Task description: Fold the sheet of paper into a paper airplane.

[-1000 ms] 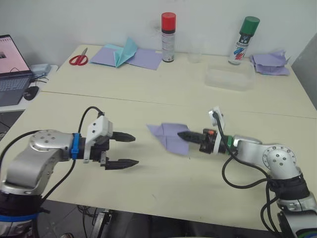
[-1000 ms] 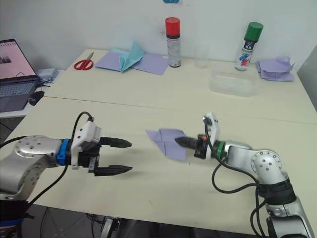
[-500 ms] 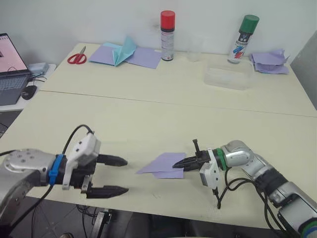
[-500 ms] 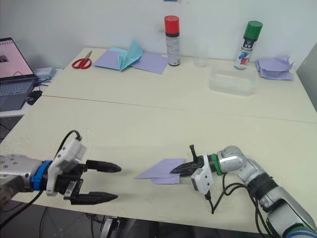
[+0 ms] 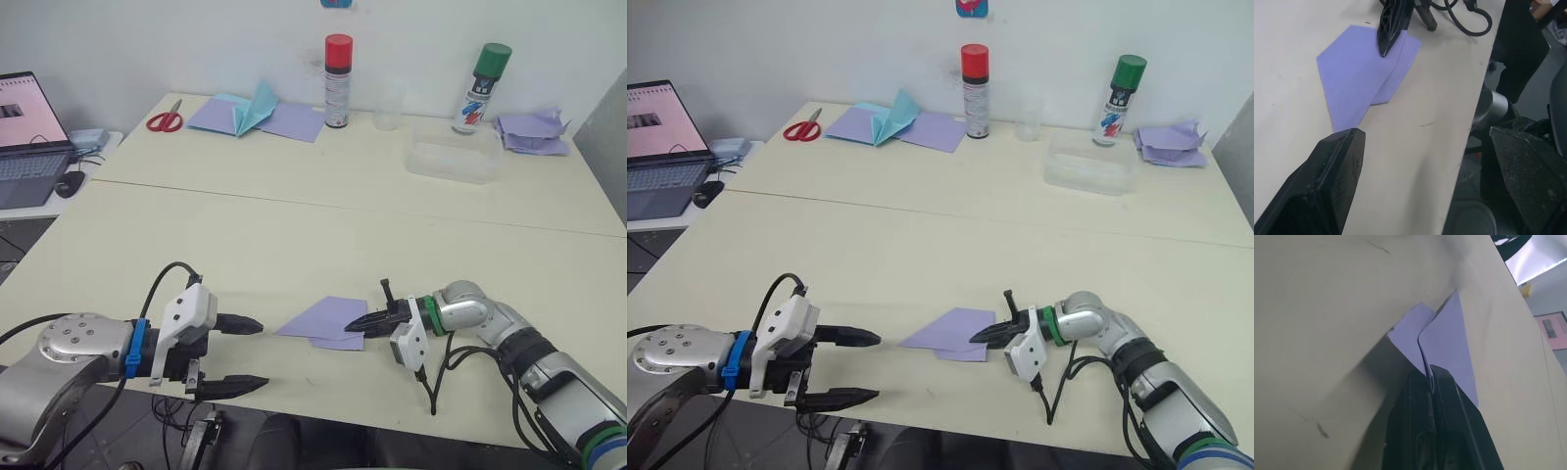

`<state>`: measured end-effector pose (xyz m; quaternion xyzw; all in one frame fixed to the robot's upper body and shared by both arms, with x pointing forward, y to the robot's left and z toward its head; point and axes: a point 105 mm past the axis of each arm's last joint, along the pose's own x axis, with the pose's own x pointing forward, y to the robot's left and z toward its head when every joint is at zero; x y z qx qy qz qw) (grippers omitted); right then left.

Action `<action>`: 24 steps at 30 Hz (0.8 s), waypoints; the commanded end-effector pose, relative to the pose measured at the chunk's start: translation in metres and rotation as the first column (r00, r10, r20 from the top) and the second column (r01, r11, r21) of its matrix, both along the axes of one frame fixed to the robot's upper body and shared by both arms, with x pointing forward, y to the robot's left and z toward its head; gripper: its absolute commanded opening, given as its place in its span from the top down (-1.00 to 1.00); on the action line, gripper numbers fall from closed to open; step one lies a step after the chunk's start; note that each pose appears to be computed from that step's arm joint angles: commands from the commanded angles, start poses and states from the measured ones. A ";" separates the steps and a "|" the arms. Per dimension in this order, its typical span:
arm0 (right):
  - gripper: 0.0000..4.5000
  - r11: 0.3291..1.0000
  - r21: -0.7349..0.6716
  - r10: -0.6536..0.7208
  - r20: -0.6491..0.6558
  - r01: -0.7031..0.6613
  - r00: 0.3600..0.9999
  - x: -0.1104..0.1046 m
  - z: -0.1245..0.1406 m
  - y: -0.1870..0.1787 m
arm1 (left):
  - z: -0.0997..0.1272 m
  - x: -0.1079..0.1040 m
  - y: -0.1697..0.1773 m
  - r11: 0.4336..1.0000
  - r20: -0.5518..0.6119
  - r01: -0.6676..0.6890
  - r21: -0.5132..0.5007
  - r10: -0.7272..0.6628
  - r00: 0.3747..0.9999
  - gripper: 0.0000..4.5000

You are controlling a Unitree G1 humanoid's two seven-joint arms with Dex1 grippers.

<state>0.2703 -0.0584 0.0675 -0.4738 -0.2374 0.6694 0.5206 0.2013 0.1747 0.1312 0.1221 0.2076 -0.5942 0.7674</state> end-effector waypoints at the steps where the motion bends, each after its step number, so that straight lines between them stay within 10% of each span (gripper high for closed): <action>1: 1.00 0.999 0.011 -0.036 -0.035 0.036 0.999 -0.003 -0.003 -0.002 | -0.002 0.012 0.001 0.999 0.052 -0.027 -0.022 0.029 0.998 -0.99; 7: 1.00 0.998 0.006 -0.057 -0.070 0.058 0.996 -0.008 -0.003 -0.009 | -0.002 0.025 -0.004 0.998 0.106 -0.035 -0.047 0.039 0.994 -0.99; 21: -0.99 0.998 -0.003 -0.056 -0.051 0.056 0.997 -0.013 0.016 -0.027 | 0.003 0.040 -0.009 0.999 0.141 -0.022 -0.047 0.028 0.990 -1.00; 24: -0.99 0.998 -0.039 -0.041 -0.009 0.041 0.999 -0.019 0.021 -0.044 | 0.006 0.045 -0.019 0.996 0.144 -0.023 -0.083 0.035 0.989 -1.00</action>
